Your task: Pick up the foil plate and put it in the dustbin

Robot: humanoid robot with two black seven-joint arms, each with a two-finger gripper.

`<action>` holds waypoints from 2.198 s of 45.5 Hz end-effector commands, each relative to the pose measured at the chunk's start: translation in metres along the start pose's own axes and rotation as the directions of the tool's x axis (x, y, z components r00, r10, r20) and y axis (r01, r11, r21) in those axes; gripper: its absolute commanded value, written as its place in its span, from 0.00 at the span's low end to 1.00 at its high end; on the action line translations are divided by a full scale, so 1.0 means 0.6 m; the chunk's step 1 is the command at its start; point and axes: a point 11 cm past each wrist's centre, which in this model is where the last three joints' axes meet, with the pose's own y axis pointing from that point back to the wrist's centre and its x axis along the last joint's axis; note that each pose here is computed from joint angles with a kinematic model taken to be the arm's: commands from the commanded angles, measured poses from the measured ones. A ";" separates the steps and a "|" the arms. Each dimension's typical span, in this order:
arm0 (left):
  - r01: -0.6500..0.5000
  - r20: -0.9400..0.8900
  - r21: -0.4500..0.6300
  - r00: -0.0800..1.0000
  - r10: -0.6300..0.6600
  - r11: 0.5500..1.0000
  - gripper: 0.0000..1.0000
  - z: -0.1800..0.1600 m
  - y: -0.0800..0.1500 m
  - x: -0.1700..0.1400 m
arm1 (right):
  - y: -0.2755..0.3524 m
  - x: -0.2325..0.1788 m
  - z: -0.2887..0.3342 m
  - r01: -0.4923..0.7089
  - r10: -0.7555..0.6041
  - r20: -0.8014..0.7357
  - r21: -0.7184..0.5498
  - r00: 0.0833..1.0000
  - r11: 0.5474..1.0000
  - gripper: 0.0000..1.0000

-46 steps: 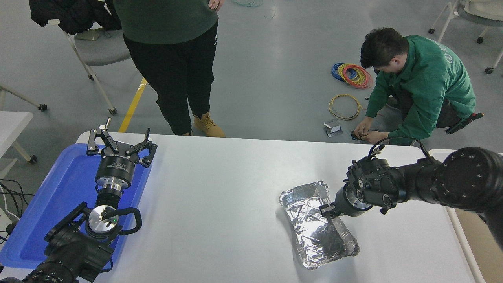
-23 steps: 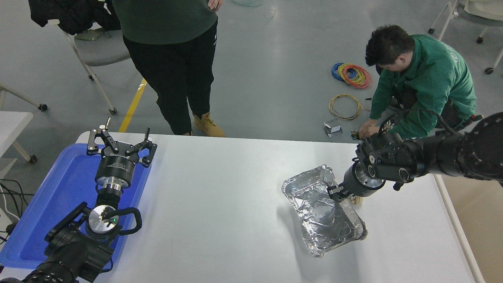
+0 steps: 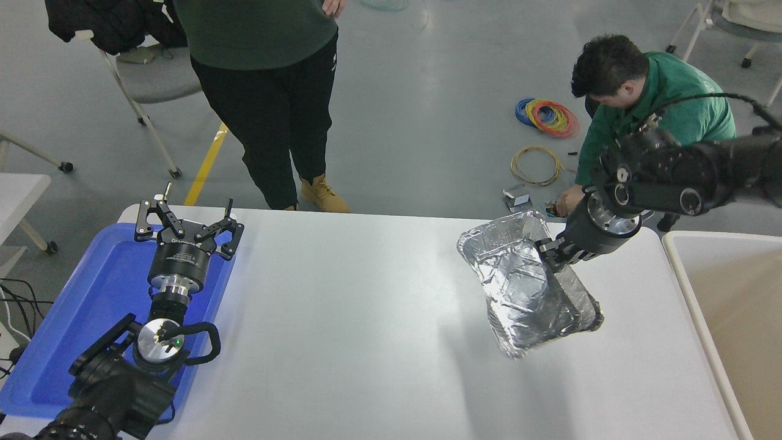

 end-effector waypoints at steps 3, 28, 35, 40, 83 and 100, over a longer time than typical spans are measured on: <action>0.000 0.001 0.000 1.000 0.000 1.000 1.00 0.001 0.000 0.000 | 0.117 0.042 0.013 -0.081 0.080 -0.011 -0.051 0.997 0.995 0.00; 0.000 -0.001 0.000 1.000 0.000 1.000 1.00 -0.001 0.000 0.000 | 0.176 0.066 0.002 -0.156 0.154 -0.039 -0.067 0.987 0.986 0.00; 0.000 0.001 0.000 1.000 0.000 1.000 1.00 0.001 0.000 0.000 | 0.167 0.062 0.007 -0.142 0.140 -0.037 -0.075 0.989 0.987 0.00; 0.000 -0.001 0.000 1.000 0.000 1.000 1.00 -0.001 0.000 0.000 | 0.147 0.051 0.033 -0.112 0.111 -0.013 -0.104 0.994 0.988 0.00; 0.000 0.001 0.000 1.000 0.000 1.000 1.00 0.001 0.000 0.000 | 0.040 -0.158 0.533 -0.198 0.475 0.340 -0.604 0.812 0.772 0.00; 0.001 -0.001 0.000 1.000 -0.001 1.000 1.00 -0.001 0.000 0.000 | 0.003 -0.241 0.605 -0.272 0.679 0.289 -0.758 0.675 0.593 0.00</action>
